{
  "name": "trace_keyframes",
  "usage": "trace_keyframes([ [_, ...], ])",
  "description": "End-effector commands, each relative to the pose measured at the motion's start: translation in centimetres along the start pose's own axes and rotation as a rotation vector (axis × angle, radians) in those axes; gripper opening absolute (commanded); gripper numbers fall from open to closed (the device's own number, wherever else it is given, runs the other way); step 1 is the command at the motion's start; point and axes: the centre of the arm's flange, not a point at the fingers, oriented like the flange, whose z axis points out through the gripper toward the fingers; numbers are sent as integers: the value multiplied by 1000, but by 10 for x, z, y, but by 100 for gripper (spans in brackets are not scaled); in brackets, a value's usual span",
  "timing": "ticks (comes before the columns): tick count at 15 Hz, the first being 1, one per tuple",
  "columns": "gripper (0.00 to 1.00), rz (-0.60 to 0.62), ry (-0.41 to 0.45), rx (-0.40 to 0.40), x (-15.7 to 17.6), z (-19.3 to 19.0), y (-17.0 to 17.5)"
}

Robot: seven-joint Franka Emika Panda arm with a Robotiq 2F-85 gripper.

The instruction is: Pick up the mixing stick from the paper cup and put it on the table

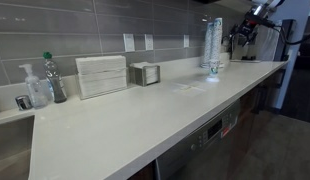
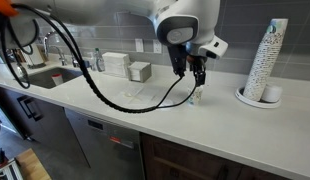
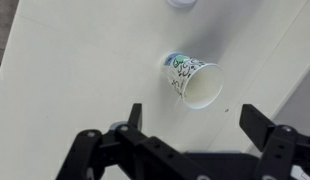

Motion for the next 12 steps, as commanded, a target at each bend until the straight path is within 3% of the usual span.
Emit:
trace_keyframes([
  [1,100,46,-65,-12,27,30,-5],
  [2,100,18,-24,-4,4,18,0],
  [10,100,17,-24,-3,4,19,-3],
  [12,100,18,-41,-33,11,30,-6],
])
